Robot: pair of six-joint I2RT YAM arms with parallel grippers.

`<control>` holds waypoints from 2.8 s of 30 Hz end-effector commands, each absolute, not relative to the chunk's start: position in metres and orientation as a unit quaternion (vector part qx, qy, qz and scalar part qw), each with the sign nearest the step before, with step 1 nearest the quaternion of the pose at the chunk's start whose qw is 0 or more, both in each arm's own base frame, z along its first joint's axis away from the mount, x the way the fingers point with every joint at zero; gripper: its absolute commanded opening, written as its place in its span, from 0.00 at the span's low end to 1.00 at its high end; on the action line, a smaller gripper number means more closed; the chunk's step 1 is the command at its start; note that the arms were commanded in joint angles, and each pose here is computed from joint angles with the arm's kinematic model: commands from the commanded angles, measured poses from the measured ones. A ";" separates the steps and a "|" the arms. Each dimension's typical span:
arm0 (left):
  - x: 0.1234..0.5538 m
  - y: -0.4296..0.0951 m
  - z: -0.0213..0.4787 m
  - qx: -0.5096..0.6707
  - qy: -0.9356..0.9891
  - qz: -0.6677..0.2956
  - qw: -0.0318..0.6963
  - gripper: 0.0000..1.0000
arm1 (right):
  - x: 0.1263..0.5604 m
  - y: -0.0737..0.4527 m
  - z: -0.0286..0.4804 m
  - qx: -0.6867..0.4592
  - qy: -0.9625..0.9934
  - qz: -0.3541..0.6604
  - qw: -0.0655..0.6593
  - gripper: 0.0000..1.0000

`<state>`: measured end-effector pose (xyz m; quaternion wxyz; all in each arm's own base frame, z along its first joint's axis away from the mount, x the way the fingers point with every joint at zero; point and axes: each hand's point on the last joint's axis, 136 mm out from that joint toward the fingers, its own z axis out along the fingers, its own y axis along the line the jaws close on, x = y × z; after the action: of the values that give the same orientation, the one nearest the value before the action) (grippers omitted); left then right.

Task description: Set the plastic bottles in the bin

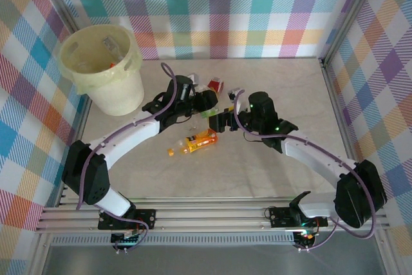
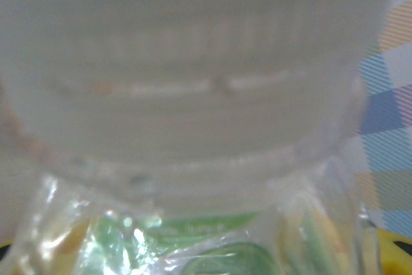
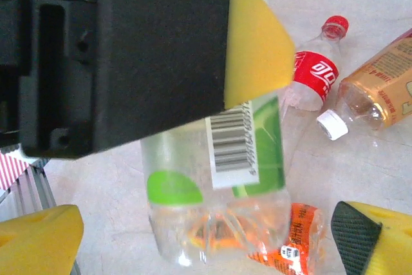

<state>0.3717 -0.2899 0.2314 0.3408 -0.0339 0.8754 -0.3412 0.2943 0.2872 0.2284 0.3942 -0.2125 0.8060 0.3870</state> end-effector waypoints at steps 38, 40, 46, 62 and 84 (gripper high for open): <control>0.460 0.053 0.464 -0.027 0.775 0.179 0.605 0.56 | 0.328 0.265 0.258 -0.114 0.815 0.336 0.458 1.00; 0.473 0.059 0.459 -0.004 0.781 0.169 0.601 0.57 | 0.327 0.265 0.257 -0.113 0.816 0.336 0.456 1.00; 0.513 0.075 0.427 0.096 0.808 0.141 0.564 0.56 | 0.327 0.265 0.256 -0.111 0.818 0.338 0.453 1.00; 0.535 0.047 0.366 0.227 0.837 0.072 0.492 0.91 | 0.331 0.264 0.254 -0.105 0.822 0.330 0.452 1.00; 0.474 -0.059 0.419 -0.038 0.815 -0.118 0.565 1.00 | 0.338 0.229 0.219 -0.023 0.858 0.261 0.443 1.00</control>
<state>0.4780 -0.0571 0.4102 0.5461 0.0349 0.8333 -0.0786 0.3405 0.2366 0.2258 0.4483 -0.0405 0.8508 0.2710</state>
